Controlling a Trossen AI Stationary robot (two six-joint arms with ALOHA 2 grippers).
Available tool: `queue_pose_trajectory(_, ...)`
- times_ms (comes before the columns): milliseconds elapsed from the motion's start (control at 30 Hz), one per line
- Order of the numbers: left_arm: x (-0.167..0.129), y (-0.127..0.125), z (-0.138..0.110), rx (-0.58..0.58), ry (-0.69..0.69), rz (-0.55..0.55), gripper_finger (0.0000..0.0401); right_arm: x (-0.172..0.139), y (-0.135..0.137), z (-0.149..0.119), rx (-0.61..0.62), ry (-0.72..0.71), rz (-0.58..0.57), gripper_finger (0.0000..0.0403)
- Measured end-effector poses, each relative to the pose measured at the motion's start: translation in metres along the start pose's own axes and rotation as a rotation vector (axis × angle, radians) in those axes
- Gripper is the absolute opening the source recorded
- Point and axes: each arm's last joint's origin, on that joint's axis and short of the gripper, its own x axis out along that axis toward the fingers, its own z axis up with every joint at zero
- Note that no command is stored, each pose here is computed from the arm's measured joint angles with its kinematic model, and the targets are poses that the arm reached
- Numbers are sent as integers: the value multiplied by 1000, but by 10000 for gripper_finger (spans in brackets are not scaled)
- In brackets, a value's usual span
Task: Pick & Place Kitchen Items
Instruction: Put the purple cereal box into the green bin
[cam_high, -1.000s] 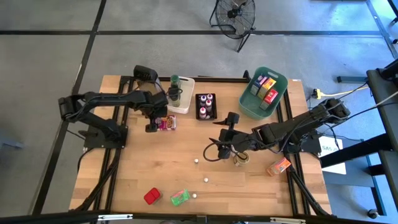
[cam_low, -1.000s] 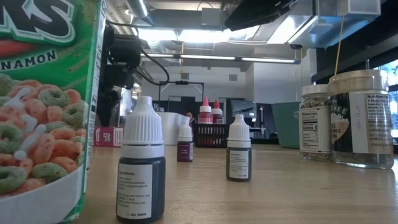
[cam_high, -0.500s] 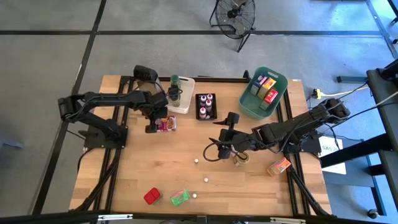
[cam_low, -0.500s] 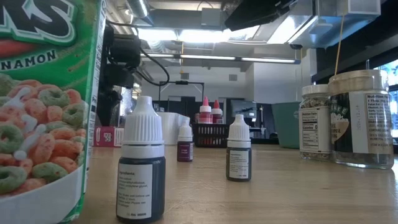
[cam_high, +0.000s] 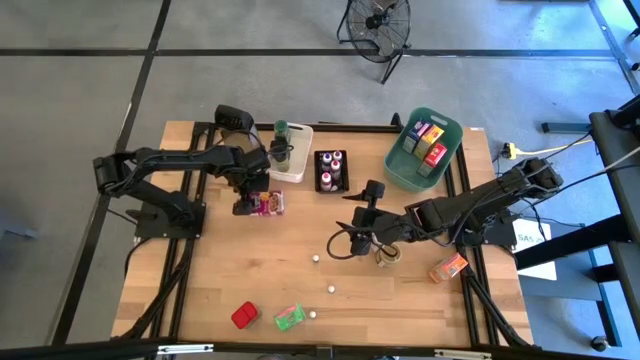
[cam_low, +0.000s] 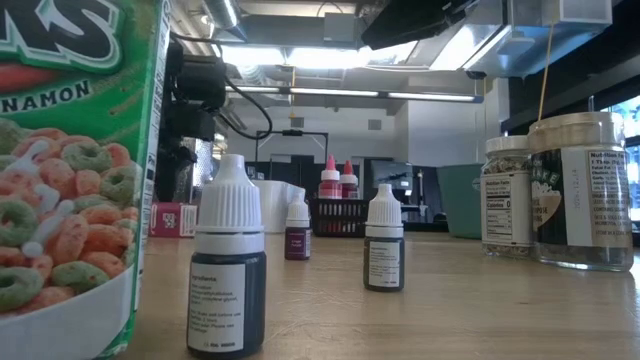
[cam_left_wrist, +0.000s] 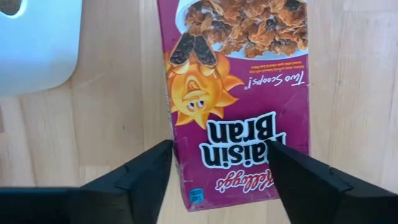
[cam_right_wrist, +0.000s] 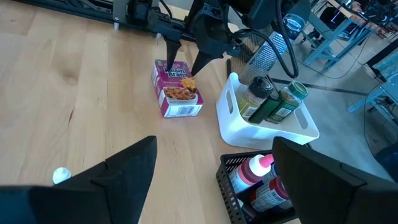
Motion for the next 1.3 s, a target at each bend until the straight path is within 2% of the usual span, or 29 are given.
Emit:
queue_pose_trajectory(200, 0, 0, 0, -1, 0, 1, 202, 0, 0, 0, 0, 0, 0, 321)
queue_pose_trajectory(333, 1, 0, 0, -14, 4, -1, 180, 0, 0, 0, 0, 0, 1, 321)
queue_pose_trajectory(867, 12, 8, 0, -40, 34, -44, 159, 0, 0, 0, 0, 0, 1, 321)
queue_pose_trajectory(1067, 11, 16, -4, -81, 16, -66, 111, 0, 0, 0, 0, 0, 1, 321)
queue_pose_trajectory(1300, 10, 19, -6, -99, 18, -58, 37, 0, 0, 0, 0, 0, 2, 321)
